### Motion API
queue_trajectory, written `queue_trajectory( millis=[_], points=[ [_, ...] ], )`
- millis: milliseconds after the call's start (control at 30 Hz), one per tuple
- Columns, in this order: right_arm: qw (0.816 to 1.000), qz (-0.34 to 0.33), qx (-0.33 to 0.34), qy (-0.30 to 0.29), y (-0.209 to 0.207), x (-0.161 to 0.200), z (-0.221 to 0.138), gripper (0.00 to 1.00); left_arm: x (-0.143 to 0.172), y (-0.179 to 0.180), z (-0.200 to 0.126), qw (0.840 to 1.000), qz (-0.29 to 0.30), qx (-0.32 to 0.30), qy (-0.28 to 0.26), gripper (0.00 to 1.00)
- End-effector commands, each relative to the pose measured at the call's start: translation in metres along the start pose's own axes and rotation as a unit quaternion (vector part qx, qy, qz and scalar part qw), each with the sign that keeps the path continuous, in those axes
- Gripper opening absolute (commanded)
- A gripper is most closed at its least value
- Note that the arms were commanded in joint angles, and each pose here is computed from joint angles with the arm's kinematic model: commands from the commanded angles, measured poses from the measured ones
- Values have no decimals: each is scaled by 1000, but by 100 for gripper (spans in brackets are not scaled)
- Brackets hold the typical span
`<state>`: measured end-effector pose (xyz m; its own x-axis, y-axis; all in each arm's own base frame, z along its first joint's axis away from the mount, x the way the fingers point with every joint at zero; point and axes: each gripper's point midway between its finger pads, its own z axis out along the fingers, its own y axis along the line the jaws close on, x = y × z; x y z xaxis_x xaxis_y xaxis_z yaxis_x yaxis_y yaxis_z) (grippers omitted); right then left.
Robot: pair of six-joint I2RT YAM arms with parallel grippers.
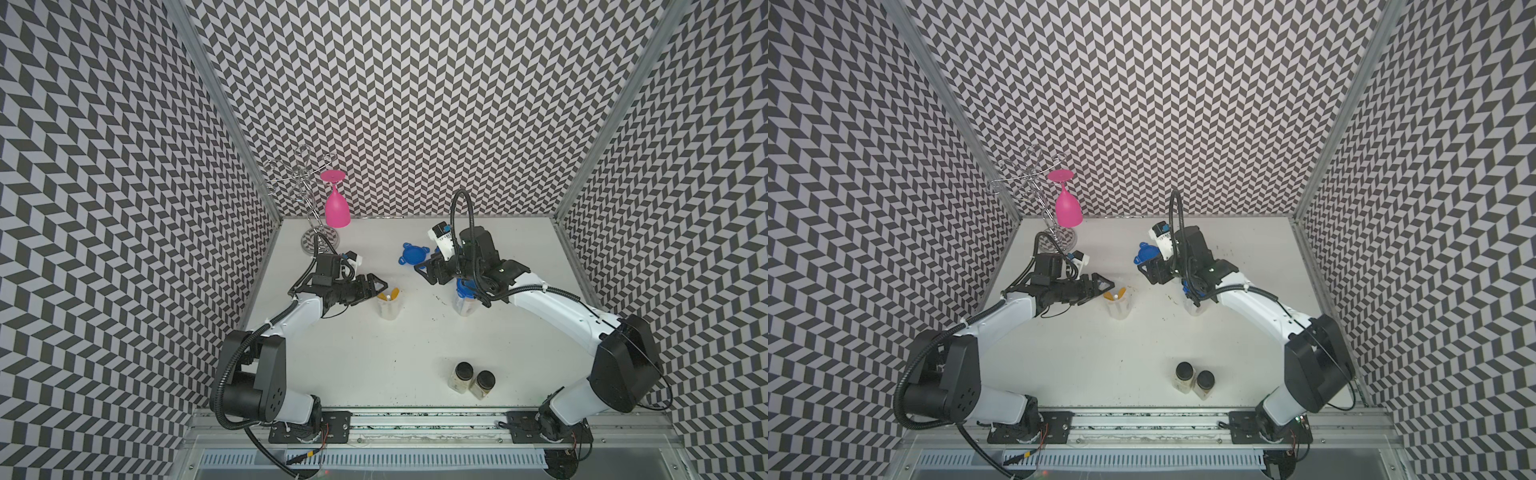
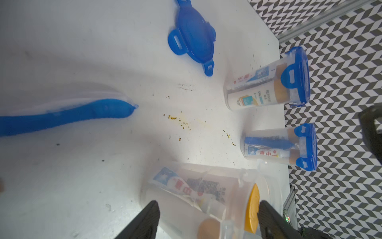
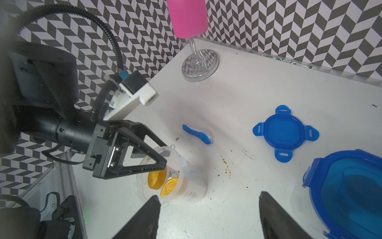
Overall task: Pack away toiletry kits
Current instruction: Move the container to the center of the board, then pick up the toiletry item from the center of the board.
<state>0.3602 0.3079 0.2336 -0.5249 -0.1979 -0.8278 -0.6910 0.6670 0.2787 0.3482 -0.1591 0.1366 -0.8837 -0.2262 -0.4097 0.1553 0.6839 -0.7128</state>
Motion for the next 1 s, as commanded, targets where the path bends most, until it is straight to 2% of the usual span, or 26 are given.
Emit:
queue_trajectory(
  millis=[0,100,167,367,433,467,633,800,967],
  points=[
    [999,-15,-5,-34,6,-27,-10,74,-27,-1,-27,999,24,-15,-34,78],
    [999,-16,-3,-35,6,-26,-11,74,-43,3,-37,997,39,-1,-66,78],
    [999,-16,-5,-34,6,-27,-11,74,-49,12,-30,997,39,-4,-72,78],
    [999,-6,-24,-34,14,-31,-13,78,-68,65,5,995,14,-81,-58,73],
    [998,2,-50,-26,22,-26,-12,99,-75,74,16,991,37,-118,-50,73],
    [998,5,-58,-21,24,-23,-10,100,-79,76,19,988,49,-134,-50,73],
    [998,11,-51,-22,22,-19,-13,100,-82,92,39,980,69,-178,-54,73],
    [999,3,-38,-30,18,-26,-14,100,-73,93,63,979,84,-178,-45,72],
    [999,2,-31,-26,15,-23,-14,100,-53,93,67,980,84,-179,-33,72]
  ],
)
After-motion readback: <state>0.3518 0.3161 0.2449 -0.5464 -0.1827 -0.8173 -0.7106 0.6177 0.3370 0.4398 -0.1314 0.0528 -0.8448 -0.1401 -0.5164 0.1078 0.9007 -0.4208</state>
